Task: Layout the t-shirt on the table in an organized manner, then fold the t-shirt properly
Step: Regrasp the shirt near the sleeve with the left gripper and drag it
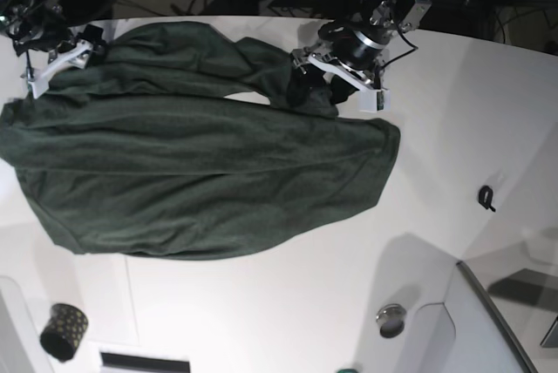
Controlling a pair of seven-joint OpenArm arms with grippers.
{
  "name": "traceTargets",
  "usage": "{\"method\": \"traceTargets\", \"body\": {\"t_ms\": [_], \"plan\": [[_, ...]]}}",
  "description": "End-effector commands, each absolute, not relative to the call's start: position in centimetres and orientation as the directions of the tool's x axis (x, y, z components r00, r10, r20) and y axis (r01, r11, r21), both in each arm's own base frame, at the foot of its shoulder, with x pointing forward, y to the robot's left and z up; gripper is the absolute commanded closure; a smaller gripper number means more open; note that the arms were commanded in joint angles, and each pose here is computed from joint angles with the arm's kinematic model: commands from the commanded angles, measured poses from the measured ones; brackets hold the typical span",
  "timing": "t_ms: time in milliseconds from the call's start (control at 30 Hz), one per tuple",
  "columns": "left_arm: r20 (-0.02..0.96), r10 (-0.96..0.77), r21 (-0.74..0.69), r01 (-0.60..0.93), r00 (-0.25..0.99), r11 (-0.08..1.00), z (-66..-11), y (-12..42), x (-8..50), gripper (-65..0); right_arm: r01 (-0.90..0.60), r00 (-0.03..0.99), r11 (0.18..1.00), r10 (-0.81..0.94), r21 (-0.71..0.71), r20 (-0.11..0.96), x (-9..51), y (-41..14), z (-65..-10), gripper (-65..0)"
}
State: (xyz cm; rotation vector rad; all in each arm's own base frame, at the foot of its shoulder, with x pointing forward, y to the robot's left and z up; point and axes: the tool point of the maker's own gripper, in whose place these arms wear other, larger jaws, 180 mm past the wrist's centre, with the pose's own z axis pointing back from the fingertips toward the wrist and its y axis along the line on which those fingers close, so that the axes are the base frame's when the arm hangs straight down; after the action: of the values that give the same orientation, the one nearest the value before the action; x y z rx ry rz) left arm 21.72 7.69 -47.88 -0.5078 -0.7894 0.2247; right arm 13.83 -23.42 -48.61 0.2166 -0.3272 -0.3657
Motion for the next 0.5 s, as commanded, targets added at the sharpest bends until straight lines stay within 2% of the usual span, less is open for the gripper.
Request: {"method": "traceTargets", "body": {"t_ms": [0,33,67,200,467], "plan": [[0.596,0.367,-0.513,-0.014,0.714,0.859,-48.4,7.5,21.2,-46.6,0.286,0.881,0.923,-0.358,0.256,0.308,14.5,-24.0,-47.9,-41.1],[0.595,0.371,-0.517,-0.014,0.713,0.856,-48.3,7.3,21.2,-42.8,0.271,0.885,0.927,-0.346,0.258,0.311,14.5,-23.8,-47.9,-41.1],[0.595,0.373,-0.519,-0.014,0.712,0.855,-48.2,7.2,21.2,-36.2,0.250,0.891,0.932,-0.327,0.261,0.315,14.5,-23.7,-47.9,-41.1],[0.595,0.373,-0.518,-0.015,0.712,0.855,-48.2,7.3,21.2,0.0,0.241,0.895,0.933,-0.320,0.265,0.311,14.5,-23.3,-48.1,-41.0],[0.595,0.370,-0.516,-0.013,0.713,0.857,-48.2,7.4,21.0,0.0,0.107,0.931,0.949,-0.200,0.295,0.305,15.7,-19.7,-48.4,-41.0]]}}
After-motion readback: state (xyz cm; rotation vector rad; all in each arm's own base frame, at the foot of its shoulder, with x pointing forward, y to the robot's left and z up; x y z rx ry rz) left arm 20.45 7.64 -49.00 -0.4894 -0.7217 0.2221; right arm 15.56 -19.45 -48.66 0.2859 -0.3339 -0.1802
